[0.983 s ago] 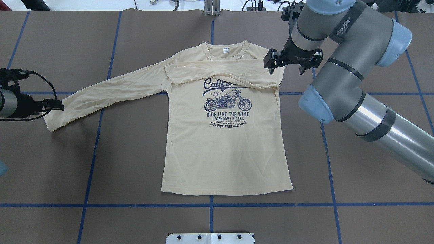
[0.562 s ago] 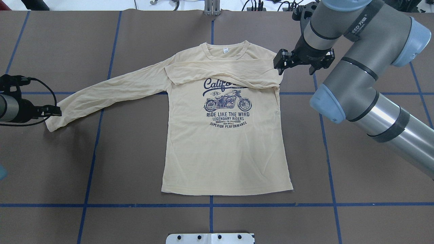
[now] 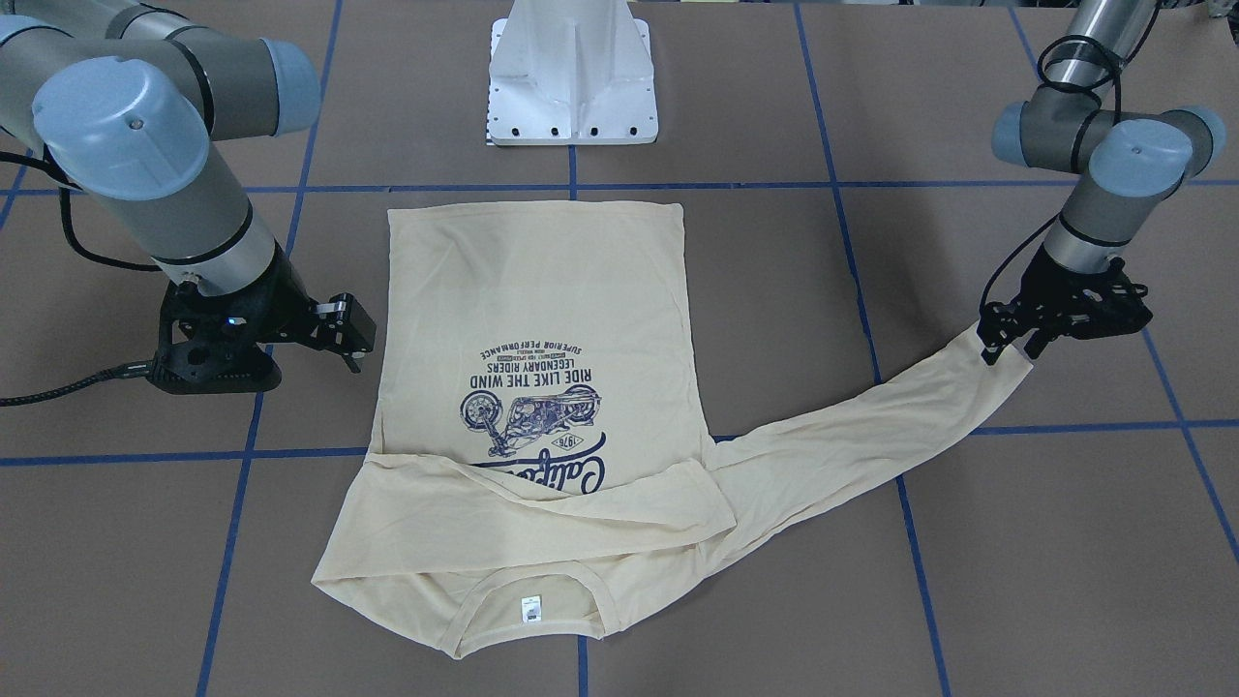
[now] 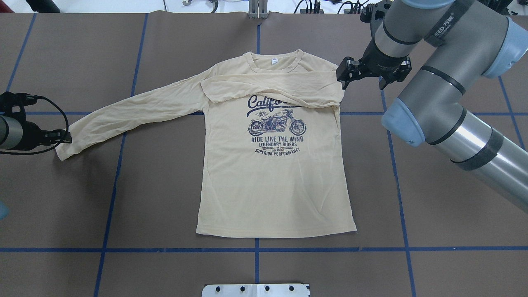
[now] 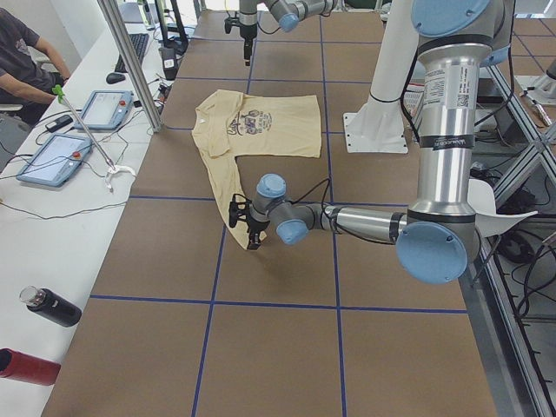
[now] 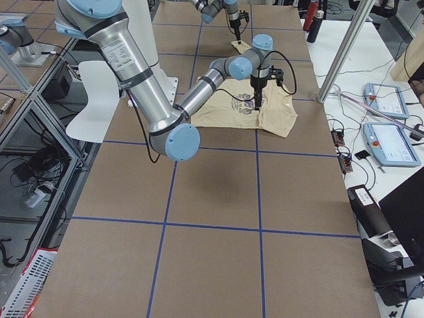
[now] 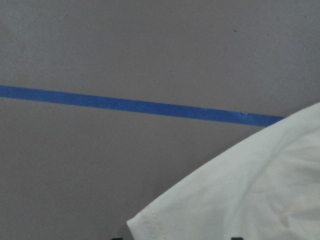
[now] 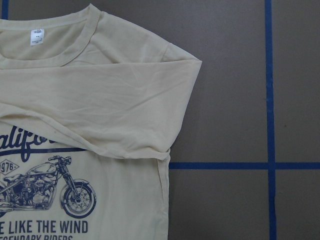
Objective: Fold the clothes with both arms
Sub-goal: 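Grasp the cuff of the other sleeve with the left gripper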
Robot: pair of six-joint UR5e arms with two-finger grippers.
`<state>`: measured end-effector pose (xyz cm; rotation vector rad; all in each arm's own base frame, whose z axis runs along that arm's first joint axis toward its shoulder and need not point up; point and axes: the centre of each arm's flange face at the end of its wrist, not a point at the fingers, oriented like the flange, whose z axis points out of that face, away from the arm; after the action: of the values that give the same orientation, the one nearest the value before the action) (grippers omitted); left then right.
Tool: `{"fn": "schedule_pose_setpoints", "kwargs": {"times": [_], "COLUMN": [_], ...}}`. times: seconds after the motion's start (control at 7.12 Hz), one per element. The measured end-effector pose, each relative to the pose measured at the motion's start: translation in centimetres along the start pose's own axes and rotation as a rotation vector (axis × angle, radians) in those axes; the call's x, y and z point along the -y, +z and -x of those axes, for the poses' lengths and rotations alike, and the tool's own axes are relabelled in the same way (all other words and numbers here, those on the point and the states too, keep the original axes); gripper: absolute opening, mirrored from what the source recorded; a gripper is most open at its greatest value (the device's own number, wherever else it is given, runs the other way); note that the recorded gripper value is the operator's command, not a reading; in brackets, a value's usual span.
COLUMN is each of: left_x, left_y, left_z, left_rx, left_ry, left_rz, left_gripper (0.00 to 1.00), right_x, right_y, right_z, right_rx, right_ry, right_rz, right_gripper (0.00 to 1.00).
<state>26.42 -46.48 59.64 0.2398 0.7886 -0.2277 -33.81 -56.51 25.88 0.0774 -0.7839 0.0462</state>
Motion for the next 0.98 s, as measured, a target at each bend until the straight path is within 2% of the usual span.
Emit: {"fn": "schedule_pose_setpoints", "kwargs": {"times": [0.42, 0.56, 0.7, 0.98], "left_x": [-0.31, -0.36, -0.37, -0.40], "left_y": [0.06, 0.05, 0.00, -0.07], "left_z": [0.57, 0.65, 0.62, 0.52], "left_rx": [0.008, 0.009, 0.008, 0.006], "left_ry": [-0.003, -0.003, -0.003, -0.004], "left_rz": [0.005, 0.005, 0.005, 0.005], "left_gripper": [0.65, 0.58, 0.56, 0.56], "right_x": [0.09, 0.09, 0.11, 0.07], "right_y": [-0.15, -0.17, -0.19, -0.19], "right_z": [0.00, 0.03, 0.01, -0.01], "right_rx": [0.002, 0.003, 0.004, 0.004], "right_ry": [0.000, 0.000, 0.000, 0.000], "right_rz": [-0.002, -0.002, -0.002, -0.001], "right_gripper": [1.00, 1.00, 1.00, 1.00]}}
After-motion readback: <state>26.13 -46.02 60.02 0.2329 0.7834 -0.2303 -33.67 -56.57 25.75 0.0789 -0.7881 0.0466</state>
